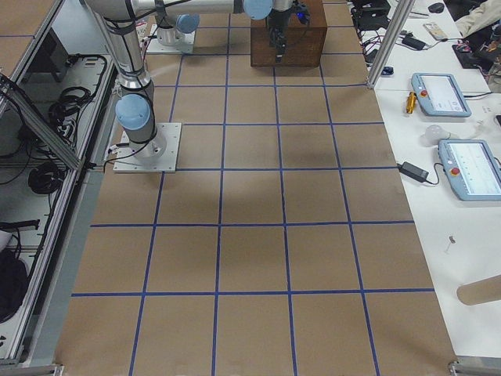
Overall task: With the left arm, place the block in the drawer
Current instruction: 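Lower the left gripper and close it on the yellow cube, then lift the yellow cube and carry it over the open drawer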
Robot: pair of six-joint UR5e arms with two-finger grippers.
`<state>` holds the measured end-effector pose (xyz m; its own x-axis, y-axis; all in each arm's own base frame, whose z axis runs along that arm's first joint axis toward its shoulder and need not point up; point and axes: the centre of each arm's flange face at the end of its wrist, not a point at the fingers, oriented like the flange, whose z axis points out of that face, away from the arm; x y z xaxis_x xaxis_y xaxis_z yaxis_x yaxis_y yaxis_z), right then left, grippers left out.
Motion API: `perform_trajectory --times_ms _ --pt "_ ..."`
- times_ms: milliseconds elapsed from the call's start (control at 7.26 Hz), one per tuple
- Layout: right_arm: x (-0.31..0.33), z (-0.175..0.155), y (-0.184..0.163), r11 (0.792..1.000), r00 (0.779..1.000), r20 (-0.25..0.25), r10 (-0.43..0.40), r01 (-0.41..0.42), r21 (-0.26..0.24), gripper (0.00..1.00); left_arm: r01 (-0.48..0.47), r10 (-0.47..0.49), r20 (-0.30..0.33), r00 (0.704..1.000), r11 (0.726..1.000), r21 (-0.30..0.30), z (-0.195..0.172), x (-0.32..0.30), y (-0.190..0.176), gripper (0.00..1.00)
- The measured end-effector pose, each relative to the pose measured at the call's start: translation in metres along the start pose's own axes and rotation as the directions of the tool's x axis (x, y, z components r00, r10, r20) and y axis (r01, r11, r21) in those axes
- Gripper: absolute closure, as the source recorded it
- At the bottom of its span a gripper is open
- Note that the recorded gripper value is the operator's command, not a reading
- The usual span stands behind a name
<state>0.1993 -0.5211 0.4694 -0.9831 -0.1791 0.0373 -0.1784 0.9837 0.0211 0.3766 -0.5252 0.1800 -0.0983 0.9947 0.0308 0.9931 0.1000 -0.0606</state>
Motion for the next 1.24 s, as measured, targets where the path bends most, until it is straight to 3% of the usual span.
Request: perform_trajectory --times_ms 275,1240 --pt "0.0000 0.0000 0.0000 1.000 1.000 0.000 0.001 -0.001 0.000 0.00 -0.009 0.009 0.000 1.000 1.000 0.000 0.0000 0.0000 0.0001 0.70" --pt "0.0000 0.0000 0.0000 1.000 1.000 0.000 0.001 -0.001 0.000 0.00 -0.015 0.015 0.000 1.000 1.000 0.000 0.0001 0.0000 0.0000 0.69"
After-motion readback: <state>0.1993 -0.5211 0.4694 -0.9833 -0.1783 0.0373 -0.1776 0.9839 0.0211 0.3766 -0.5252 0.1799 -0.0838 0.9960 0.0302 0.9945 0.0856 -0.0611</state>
